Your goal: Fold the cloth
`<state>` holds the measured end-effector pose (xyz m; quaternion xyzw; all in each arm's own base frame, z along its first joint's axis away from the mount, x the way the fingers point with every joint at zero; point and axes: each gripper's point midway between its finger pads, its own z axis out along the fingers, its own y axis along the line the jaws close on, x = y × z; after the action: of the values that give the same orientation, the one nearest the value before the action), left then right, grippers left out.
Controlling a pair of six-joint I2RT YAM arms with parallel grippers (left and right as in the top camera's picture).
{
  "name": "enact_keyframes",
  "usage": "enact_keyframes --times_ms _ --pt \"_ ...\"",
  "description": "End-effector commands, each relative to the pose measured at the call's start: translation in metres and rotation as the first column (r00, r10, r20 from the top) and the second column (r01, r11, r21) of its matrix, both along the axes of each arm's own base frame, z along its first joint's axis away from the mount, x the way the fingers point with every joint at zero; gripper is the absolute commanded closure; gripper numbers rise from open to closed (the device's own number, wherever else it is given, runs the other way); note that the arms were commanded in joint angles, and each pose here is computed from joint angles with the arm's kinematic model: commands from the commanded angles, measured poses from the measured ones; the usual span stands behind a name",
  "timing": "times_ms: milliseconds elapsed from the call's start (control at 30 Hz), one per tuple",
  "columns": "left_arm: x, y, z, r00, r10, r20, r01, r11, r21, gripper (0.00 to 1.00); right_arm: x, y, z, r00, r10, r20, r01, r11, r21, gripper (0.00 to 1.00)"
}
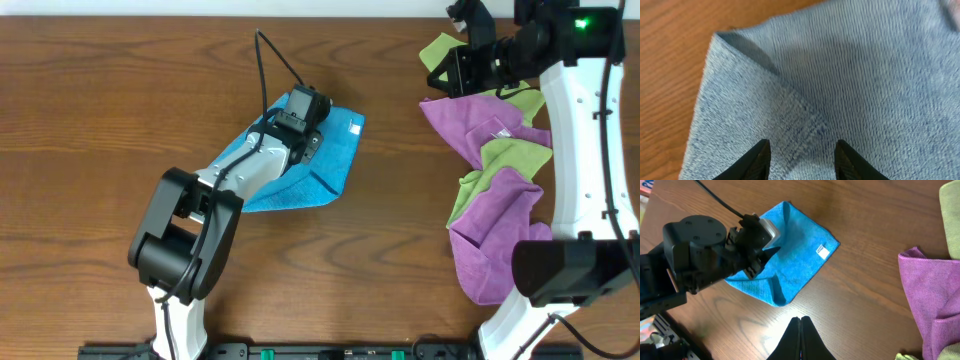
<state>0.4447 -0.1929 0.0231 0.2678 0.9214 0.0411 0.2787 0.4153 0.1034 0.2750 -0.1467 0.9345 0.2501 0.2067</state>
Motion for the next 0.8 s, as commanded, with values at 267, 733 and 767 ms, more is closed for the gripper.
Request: enact_keyframes --times_ms 267,733,767 --pt "0.006 -0.010 -0.003 0.999 -0.033 0.004 0.033 0.999 -0.030 0.56 -0.001 0.001 0.010 0.999 0.009 0.031 -0.009 1.000 0.004 0.99" --pt "0.018 -0.007 -0.022 0.999 -0.030 0.040 0.030 0.999 0.018 0.59 -0.003 0.004 0.008 1.000 0.016 0.025 -0.015 1.000 -0.014 0.99" --pt "0.020 -0.003 -0.020 0.999 -0.019 0.051 0.017 0.999 0.033 0.60 -0.003 0.004 0.007 1.000 0.016 0.024 -0.016 1.000 -0.018 0.99"
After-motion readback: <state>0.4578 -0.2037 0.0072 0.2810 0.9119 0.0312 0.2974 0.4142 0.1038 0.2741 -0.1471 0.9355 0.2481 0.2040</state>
